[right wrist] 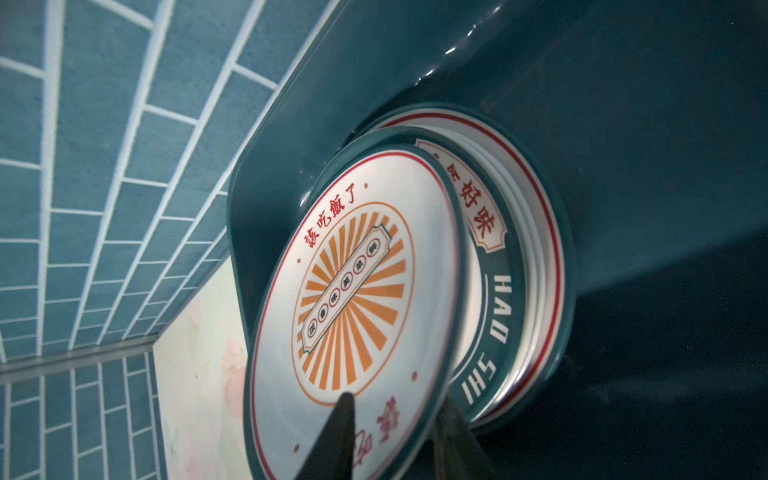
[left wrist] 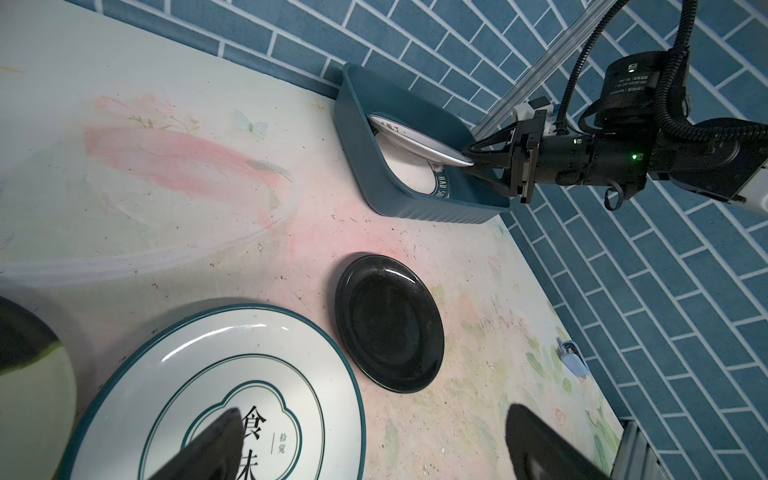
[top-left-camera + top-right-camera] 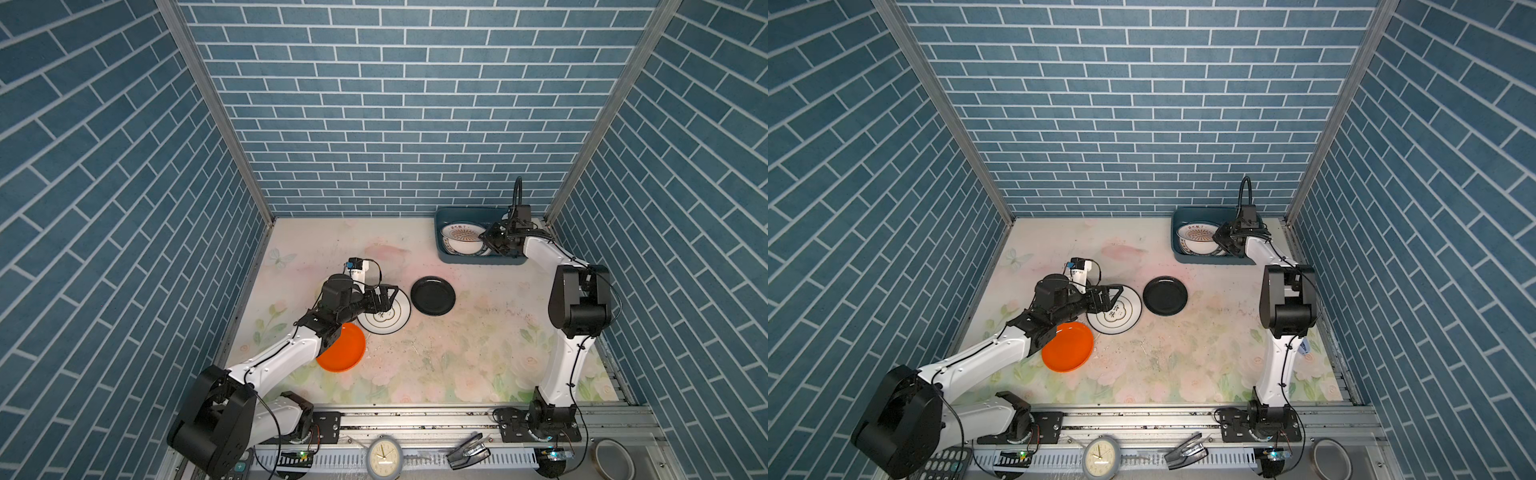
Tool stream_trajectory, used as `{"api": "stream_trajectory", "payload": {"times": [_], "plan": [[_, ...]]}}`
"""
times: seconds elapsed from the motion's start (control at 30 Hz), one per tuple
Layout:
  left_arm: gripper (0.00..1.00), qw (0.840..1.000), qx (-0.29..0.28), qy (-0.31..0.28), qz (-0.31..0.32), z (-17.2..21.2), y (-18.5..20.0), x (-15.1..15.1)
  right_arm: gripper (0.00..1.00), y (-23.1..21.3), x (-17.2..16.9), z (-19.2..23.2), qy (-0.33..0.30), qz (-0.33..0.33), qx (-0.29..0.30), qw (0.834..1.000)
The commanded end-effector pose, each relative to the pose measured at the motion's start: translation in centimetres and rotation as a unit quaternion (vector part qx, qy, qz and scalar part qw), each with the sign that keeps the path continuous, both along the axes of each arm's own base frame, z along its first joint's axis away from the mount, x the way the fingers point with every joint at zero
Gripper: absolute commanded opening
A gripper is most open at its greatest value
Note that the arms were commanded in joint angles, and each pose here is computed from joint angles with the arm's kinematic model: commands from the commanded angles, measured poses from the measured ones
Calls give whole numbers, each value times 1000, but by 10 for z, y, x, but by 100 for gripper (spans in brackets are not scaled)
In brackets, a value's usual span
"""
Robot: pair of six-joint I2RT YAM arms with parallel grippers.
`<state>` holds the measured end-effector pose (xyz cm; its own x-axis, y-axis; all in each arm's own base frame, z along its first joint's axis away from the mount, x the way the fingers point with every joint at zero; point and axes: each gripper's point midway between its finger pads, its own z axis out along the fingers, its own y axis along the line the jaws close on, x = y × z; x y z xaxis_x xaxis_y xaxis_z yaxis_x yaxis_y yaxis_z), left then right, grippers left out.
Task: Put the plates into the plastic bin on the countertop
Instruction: 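Lower the plate against the stacked plates and open the right gripper, then withdraw the right gripper from the bin toward the robot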
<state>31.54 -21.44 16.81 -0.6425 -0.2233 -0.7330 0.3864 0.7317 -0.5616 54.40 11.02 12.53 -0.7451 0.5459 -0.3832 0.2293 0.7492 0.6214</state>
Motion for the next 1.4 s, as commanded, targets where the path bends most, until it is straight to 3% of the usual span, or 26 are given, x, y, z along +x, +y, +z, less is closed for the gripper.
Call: {"api": "stream_trajectory", "payload": {"times": [0.0, 0.37, 0.8, 1.37], "plan": [[99, 1000, 7, -6, 4, -1, 4, -1, 44, 6, 3, 8, -11, 16, 0, 1000], [100, 1000, 9, -4, 5, -2, 5, -1, 67, 2, -4, 12, -10, 15, -13, 1000], [100, 1000, 18, 0, 14, -7, 8, 1, 67, -5, -30, 64, -64, 13, -23, 998], [100, 996, 66, 10, 51, -19, 24, 6, 69, 3, -131, 99, -113, 36, 8, 993]]}}
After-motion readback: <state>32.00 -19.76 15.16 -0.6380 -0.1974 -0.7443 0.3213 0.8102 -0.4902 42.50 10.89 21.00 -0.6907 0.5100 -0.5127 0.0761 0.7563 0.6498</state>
